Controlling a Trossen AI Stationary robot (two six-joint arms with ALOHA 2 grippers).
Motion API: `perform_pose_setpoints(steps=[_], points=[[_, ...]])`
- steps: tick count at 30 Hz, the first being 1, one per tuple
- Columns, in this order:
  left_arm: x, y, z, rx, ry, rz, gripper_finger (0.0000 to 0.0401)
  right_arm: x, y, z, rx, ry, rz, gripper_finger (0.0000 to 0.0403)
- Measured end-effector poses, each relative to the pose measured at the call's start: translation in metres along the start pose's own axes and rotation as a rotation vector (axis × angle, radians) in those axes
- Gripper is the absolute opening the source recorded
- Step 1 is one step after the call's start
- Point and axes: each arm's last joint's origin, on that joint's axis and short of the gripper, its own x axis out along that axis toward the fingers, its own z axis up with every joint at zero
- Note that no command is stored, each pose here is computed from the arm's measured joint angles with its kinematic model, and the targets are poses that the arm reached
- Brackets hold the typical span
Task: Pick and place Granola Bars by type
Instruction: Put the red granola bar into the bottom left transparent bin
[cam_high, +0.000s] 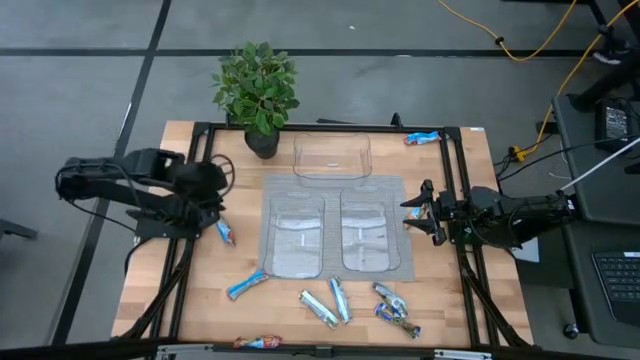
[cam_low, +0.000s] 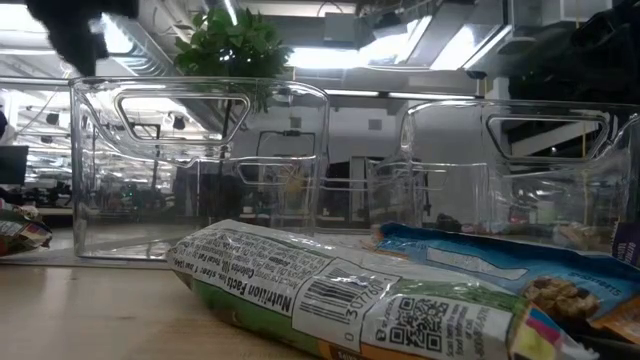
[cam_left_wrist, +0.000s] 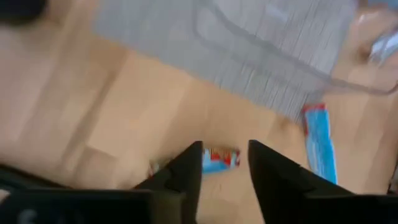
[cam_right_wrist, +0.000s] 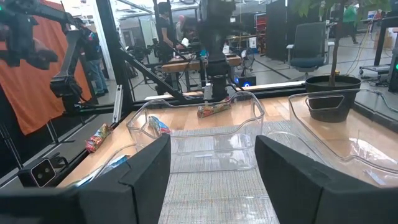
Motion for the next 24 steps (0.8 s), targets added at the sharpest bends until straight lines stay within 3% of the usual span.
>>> perform_pose_setpoints(steps=[10,16,24], points=[[0.055,0.01,-0.021,0.031,0.171,0.042,0.0281,0.0,0.0,0.0,0.0,0.0,0.0,0.0236],[0.078,0.008,-0.018,0.109,0.209,0.029,0.0298,0.0,0.0,0.0,0.0,0.0,0.0,0.0236],[0.111,-0.007,0.001,0.032,0.226,0.059,0.0299,0.0,0.0,0.0,0.001,0.0,0.0,0.0236]])
